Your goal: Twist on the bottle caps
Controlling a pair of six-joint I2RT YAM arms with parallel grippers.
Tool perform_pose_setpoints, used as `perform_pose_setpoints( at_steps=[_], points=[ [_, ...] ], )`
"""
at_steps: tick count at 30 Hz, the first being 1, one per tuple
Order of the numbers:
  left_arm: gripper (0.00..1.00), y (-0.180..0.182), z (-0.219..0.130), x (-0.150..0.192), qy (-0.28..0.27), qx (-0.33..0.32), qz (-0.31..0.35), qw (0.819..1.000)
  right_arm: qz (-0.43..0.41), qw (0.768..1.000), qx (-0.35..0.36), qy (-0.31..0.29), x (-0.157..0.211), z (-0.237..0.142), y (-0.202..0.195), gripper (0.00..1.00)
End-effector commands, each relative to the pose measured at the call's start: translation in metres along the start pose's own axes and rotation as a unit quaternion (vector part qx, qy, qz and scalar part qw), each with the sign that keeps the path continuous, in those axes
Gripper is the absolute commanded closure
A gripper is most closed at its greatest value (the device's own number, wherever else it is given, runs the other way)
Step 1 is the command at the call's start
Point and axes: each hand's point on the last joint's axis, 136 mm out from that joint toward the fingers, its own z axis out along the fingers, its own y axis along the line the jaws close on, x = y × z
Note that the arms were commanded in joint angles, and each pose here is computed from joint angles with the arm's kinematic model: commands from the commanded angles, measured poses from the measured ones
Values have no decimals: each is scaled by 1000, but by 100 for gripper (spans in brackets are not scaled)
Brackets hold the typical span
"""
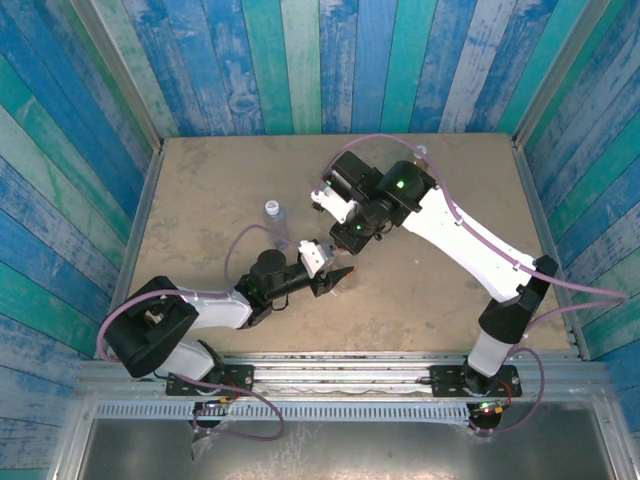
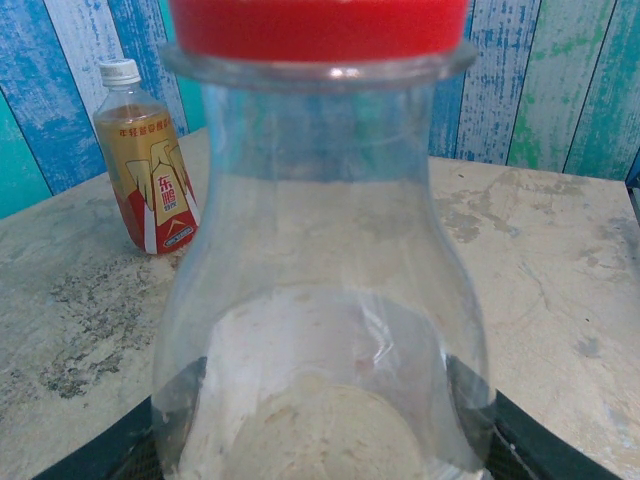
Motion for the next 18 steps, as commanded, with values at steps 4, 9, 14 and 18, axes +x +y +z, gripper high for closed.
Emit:
perform_pose_setpoints(
  at_steps=[4,9,14,18],
  points=[
    [43,-5,0,30,51,10,-14,999,-3,1000,-1,31,9,9,4,69],
    [43,-5,1,31,52,11,-14,998,-2,999,1,35,9,10,3,69],
    [43,-5,1,30,52,11,-14,999,3,999,3,42,10,14,3,69],
    [43,-5,0,30,51,11,-14,999,6,999,6,39,8,12,2,69]
  ],
)
